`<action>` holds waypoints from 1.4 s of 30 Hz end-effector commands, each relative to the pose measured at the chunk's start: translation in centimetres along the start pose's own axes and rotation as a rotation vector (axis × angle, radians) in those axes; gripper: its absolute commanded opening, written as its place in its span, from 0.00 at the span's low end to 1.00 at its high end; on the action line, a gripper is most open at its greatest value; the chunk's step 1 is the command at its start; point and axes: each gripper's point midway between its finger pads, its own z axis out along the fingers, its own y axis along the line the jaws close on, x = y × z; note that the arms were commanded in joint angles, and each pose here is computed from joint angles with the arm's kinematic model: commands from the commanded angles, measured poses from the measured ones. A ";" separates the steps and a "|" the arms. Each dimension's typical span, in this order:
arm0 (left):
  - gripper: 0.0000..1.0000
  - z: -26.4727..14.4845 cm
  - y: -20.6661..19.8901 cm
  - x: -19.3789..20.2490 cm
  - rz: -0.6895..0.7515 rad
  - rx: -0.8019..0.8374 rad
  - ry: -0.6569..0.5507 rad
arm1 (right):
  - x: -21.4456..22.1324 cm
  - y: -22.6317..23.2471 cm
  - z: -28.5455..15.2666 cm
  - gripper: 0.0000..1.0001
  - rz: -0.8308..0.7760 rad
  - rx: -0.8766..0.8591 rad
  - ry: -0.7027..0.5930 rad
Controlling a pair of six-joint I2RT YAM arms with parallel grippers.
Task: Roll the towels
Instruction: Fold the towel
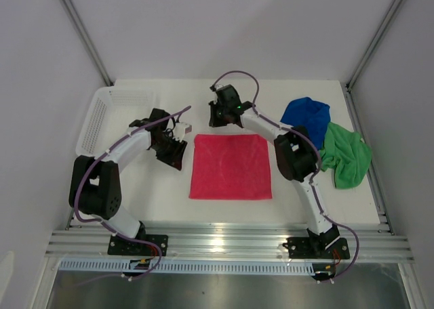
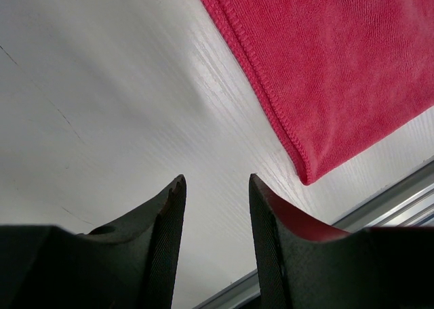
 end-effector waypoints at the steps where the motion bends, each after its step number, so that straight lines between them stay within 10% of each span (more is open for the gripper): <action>1: 0.45 -0.7 -0.7 -1.2 0.031 0.020 -0.024 | -4.2 -0.2 -8.1 0.00 -0.031 0.048 -0.099; 14: 0.47 5.5 -7.2 -2.6 0.430 -0.054 0.083 | 7.4 -11.1 -12.3 0.00 0.137 0.239 0.012; 25: 0.43 8.6 -6.0 2.7 0.435 -0.072 0.358 | 8.5 -17.6 -11.1 0.00 0.237 0.349 0.031; 36: 0.45 6.4 -6.3 0.6 0.480 -0.093 0.256 | 4.5 -16.7 -13.3 0.00 0.177 0.324 -0.022; 42: 0.50 2.6 -9.1 -1.9 0.519 -0.006 0.132 | 3.2 -14.6 -19.0 0.39 0.183 0.354 -0.080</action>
